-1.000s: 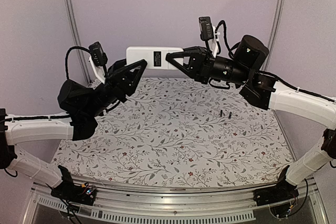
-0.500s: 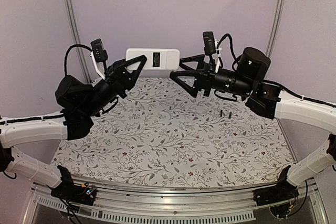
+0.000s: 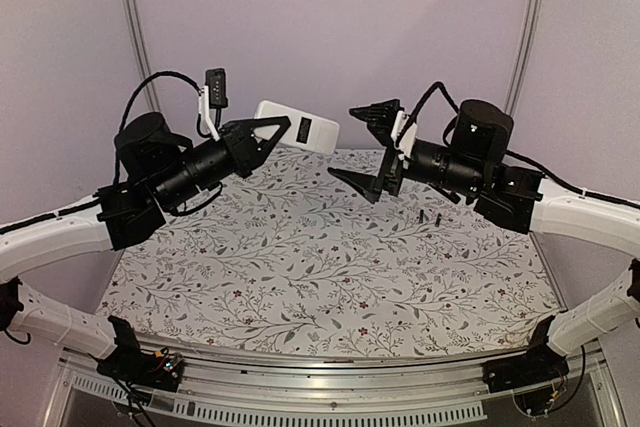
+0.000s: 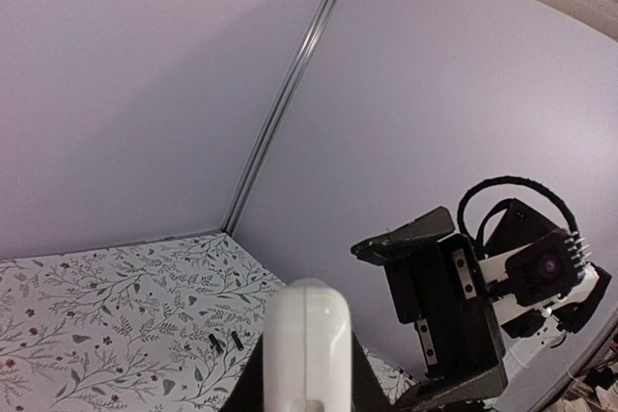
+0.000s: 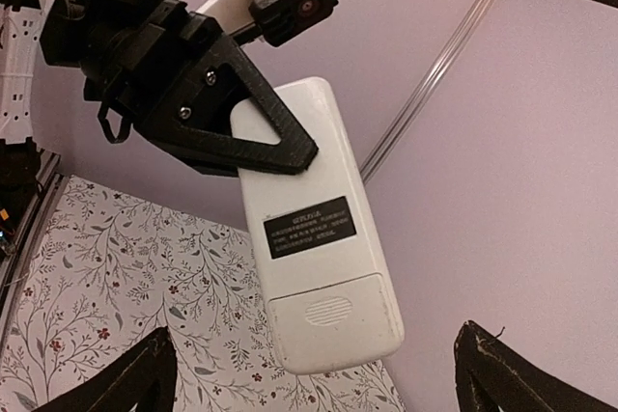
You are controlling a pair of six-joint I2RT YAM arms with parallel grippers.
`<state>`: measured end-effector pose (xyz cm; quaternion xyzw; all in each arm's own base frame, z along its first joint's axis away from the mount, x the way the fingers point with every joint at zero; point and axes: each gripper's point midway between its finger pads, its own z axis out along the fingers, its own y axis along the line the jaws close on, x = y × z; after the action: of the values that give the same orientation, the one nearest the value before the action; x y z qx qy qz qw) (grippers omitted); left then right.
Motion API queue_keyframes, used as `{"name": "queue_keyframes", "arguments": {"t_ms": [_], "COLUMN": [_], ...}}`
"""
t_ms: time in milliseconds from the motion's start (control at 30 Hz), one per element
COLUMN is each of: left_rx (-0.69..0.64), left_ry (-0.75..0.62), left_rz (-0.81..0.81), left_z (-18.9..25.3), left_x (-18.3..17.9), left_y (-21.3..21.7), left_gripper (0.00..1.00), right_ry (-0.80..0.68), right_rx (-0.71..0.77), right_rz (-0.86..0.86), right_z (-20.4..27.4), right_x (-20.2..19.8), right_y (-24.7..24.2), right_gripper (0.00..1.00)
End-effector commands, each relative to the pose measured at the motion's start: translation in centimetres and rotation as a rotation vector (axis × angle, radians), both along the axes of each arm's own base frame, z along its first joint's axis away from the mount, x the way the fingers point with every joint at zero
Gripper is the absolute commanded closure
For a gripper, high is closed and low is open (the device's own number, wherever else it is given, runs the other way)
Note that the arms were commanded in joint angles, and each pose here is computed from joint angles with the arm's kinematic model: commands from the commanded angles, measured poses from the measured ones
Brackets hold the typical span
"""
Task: Load the batteries into the remote control
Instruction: Pass from the right arm to the left, then pass from the left arm to the right
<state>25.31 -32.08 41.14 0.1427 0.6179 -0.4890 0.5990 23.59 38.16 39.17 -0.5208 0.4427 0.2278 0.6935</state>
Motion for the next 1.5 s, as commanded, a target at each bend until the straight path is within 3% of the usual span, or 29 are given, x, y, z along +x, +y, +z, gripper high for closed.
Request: {"name": "queue_keyframes", "arguments": {"t_ms": [0,200,367,467,600,833,867,933,967,1033,1133,1467], "left_rx": [0.033,0.032,0.03,0.033,0.043,0.04,0.038,0.011,-0.014,-0.056,-0.072,-0.114], "left_ry": [0.047,0.057,0.066,0.069,0.073,0.063,0.046,0.002,-0.019,-0.037,-0.039,-0.014], "left_rz": [-0.02,-0.02,-0.017,-0.018,-0.021,-0.006,-0.011,-0.019,-0.014,0.007,0.045,0.004], "left_z": [-0.3,-0.5,-0.7,-0.8,-1.2,-1.5,-1.5,-1.2,-1.1,-1.0,-0.8,-0.4], "left_x": [-0.5,-0.6,-0.6,-0.5,-0.5,-0.4,-0.5,-1.0,-1.2,-1.3,-0.8,0.1], "left_y": [0.0,0.2,0.2,0.1,0.0,0.3,0.3,0.5,0.9,1.7,2.2,0.3], "left_gripper": [1.0,1.0,1.0,1.0,1.0,1.0,0.88,0.48,0.38,0.34,0.36,0.4], "right_ry": [-0.142,-0.153,-0.156,-0.151,-0.12,-0.04,-0.026,0.023,0.071,0.135,0.219,0.258], "right_rx": [-0.059,-0.105,-0.143,-0.141,-0.124,-0.086,-0.077,-0.044,-0.015,0.041,0.113,0.148], "right_rz": [0.03,0.012,-0.031,-0.051,-0.05,-0.038,-0.038,-0.017,-0.002,0.041,0.083,0.079], "right_z": [0.1,-1.3,-2.7,-2.7,-2.6,-2.4,-2.4,-2.0,-1.8,-1.0,-0.2,-0.7], "right_x": [-0.2,1.4,2.6,3.2,3.2,2.6,2.6,2.4,2.2,1.5,0.7,0.1], "right_y": [1.9,3.6,4.5,4.8,5.0,4.8,4.8,5.0,5.1,5.3,5.2,6.3], "right_gripper": [0.01,0.01,0.08,0.23,0.5,0.73,0.75,0.8,0.82,0.85,0.86,0.87]}}
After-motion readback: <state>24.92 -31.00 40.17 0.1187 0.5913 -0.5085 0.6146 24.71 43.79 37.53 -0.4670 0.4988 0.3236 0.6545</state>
